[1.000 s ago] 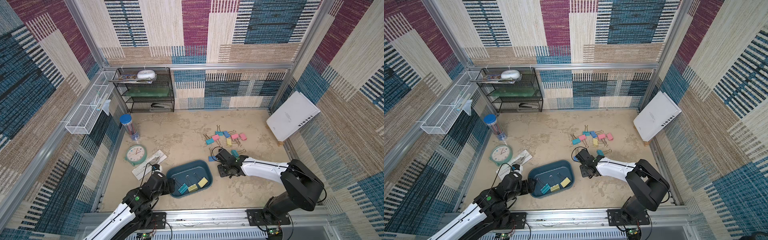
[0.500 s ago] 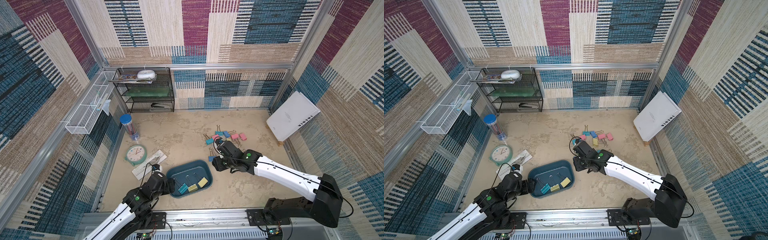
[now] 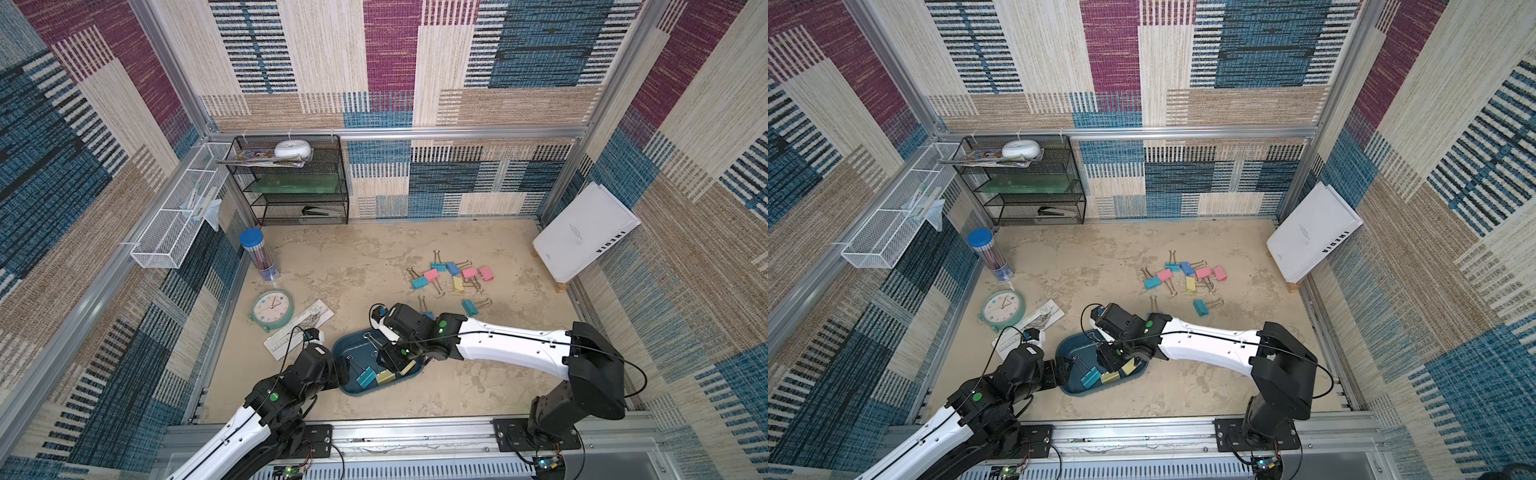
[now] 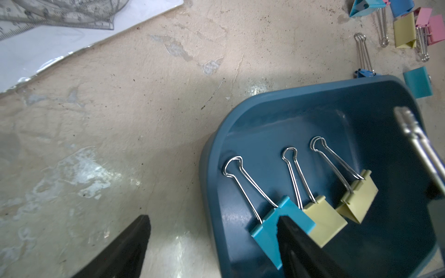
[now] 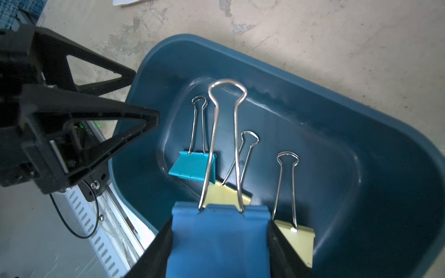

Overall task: Put the binder clips in the storage box
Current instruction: Place the binder clip in the storage box, then adjust the binder clip at the center of the board.

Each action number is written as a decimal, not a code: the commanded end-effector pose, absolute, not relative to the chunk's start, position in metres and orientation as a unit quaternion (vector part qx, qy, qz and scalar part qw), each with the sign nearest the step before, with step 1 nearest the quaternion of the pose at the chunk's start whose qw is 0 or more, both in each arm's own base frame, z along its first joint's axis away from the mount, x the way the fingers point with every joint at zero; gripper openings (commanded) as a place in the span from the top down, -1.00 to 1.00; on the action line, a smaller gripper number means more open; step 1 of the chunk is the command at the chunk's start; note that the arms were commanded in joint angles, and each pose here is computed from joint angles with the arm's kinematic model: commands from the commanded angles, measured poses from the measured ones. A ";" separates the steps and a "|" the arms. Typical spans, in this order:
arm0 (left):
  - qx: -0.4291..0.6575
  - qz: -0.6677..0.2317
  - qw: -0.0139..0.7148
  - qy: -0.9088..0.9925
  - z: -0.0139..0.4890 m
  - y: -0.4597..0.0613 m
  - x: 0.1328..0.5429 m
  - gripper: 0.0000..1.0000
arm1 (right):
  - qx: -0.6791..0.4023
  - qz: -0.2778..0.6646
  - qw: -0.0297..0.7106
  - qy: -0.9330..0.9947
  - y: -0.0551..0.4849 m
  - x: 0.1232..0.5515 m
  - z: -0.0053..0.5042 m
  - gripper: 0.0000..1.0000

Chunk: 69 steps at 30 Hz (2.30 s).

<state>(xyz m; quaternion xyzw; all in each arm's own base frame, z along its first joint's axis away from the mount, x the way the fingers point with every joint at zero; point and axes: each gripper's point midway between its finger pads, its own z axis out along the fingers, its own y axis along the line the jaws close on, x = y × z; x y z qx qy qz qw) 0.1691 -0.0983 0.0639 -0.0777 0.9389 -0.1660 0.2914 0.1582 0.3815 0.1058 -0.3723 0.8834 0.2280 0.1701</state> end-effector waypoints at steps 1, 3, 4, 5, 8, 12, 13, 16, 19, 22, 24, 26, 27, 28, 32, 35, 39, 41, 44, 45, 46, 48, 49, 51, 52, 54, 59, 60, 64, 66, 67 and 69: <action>-0.081 -0.169 0.297 0.936 0.068 -0.099 0.171 -0.73 | -0.423 0.204 0.167 0.867 0.378 0.157 0.095 0.11; -0.081 -0.168 0.296 0.937 0.067 -0.099 0.171 -0.73 | -0.443 0.169 0.159 0.866 0.367 0.158 0.085 0.10; -0.082 -0.168 0.296 0.937 0.067 -0.099 0.171 -0.73 | -0.452 0.150 0.157 0.865 0.360 0.160 0.081 0.10; -0.082 -0.168 0.296 0.937 0.067 -0.098 0.171 -0.73 | -0.458 0.136 0.154 0.865 0.354 0.162 0.078 0.09; -0.083 -0.168 0.296 0.937 0.067 -0.098 0.171 -0.73 | -0.466 0.106 0.143 0.867 0.338 0.168 0.069 0.08; -0.083 -0.168 0.296 0.937 0.067 -0.098 0.171 -0.73 | -0.468 0.096 0.136 0.868 0.326 0.171 0.062 0.08; -0.083 -0.167 0.297 0.936 0.067 -0.098 0.171 -0.73 | -0.469 0.093 0.134 0.868 0.324 0.172 0.060 0.08; -0.083 -0.167 0.297 0.936 0.067 -0.098 0.171 -0.73 | -0.473 0.093 0.127 0.867 0.322 0.172 0.053 0.05; -0.082 -0.167 0.296 0.937 0.066 -0.098 0.171 -0.73 | -0.474 0.086 0.120 0.868 0.320 0.172 0.046 -0.06; -0.083 -0.167 0.296 0.937 0.067 -0.098 0.171 -0.73 | -0.471 0.084 0.127 0.869 0.320 0.175 0.048 -0.28; -0.083 -0.166 0.297 0.937 0.066 -0.098 0.171 -0.73 | -0.467 0.082 0.140 0.869 0.319 0.179 0.055 -0.45; -0.083 -0.166 0.297 0.937 0.067 -0.098 0.172 -0.73 | -0.464 0.089 0.153 0.868 0.320 0.181 0.066 -0.56; -0.084 -0.166 0.296 0.937 0.066 -0.098 0.172 -0.73 | -0.463 0.095 0.160 0.866 0.322 0.182 0.073 -0.61; -0.082 -0.166 0.295 0.937 0.066 -0.098 0.172 -0.73 | -0.462 0.106 0.169 0.864 0.324 0.182 0.082 -0.68; -0.081 -0.165 0.295 0.938 0.066 -0.099 0.172 -0.73 | -0.448 0.169 0.209 0.853 0.334 0.185 0.125 -0.73; -0.081 -0.165 0.293 0.938 0.066 -0.099 0.172 -0.73 | -0.361 0.178 0.258 0.878 0.313 0.216 0.153 -0.75; -0.080 -0.165 0.292 0.939 0.065 -0.099 0.171 -0.73 | -0.213 0.168 0.281 0.921 0.250 0.269 0.159 -0.70; -0.081 -0.165 0.294 0.938 0.066 -0.099 0.172 -0.73 | -0.172 0.152 0.281 0.932 0.227 0.281 0.150 -0.68; -0.082 -0.164 0.293 0.938 0.065 -0.099 0.172 -0.73 | -0.143 0.149 0.261 0.943 0.211 0.287 0.131 -0.68; -0.082 -0.165 0.293 0.938 0.065 -0.099 0.172 -0.73 | -0.134 0.144 0.256 0.946 0.205 0.289 0.124 -0.68; -0.082 -0.164 0.291 0.939 0.065 -0.099 0.172 -0.73 | -0.121 0.127 0.254 0.951 0.196 0.292 0.117 -0.68; -0.082 -0.163 0.292 0.939 0.066 -0.099 0.172 -0.73 | -0.085 0.092 0.255 0.959 0.174 0.299 0.108 -0.68; -0.082 -0.162 0.292 0.939 0.066 -0.099 0.172 -0.73 | -0.068 0.102 0.250 0.960 0.168 0.300 0.104 -0.68; -0.082 -0.162 0.292 0.939 0.066 -0.099 0.172 -0.73 | -0.043 0.126 0.254 0.958 0.162 0.301 0.104 -0.67; -0.082 -0.163 0.292 0.939 0.067 -0.099 0.172 -0.73 | -0.033 0.128 0.258 0.957 0.157 0.300 0.104 -0.63; -0.083 -0.163 0.292 0.939 0.066 -0.098 0.172 -0.73 | -0.025 0.132 0.263 0.956 0.150 0.297 0.100 -0.45; -0.082 -0.165 0.292 0.938 0.066 -0.099 0.172 -0.73 | 0.032 0.110 0.264 0.958 0.111 0.304 0.083 0.73; -0.082 -0.164 0.292 0.939 0.065 -0.099 0.172 -0.73 | 0.044 0.114 0.265 0.956 0.103 0.310 0.083 0.92; -0.081 -0.167 0.292 0.938 0.066 -0.100 0.172 -0.73 | 0.059 0.103 0.280 0.953 0.082 0.337 0.087 1.00; -0.082 -0.166 0.294 0.938 0.066 -0.099 0.172 -0.73 | 0.062 0.093 0.275 0.955 0.076 0.349 0.082 1.00; -0.082 -0.166 0.294 0.938 0.066 -0.099 0.172 -0.73 | 0.064 0.090 0.271 0.956 0.073 0.355 0.078 1.00; -0.083 -0.166 0.294 0.938 0.065 -0.098 0.171 -0.73 | 0.075 0.085 0.258 0.959 0.065 0.364 0.066 1.00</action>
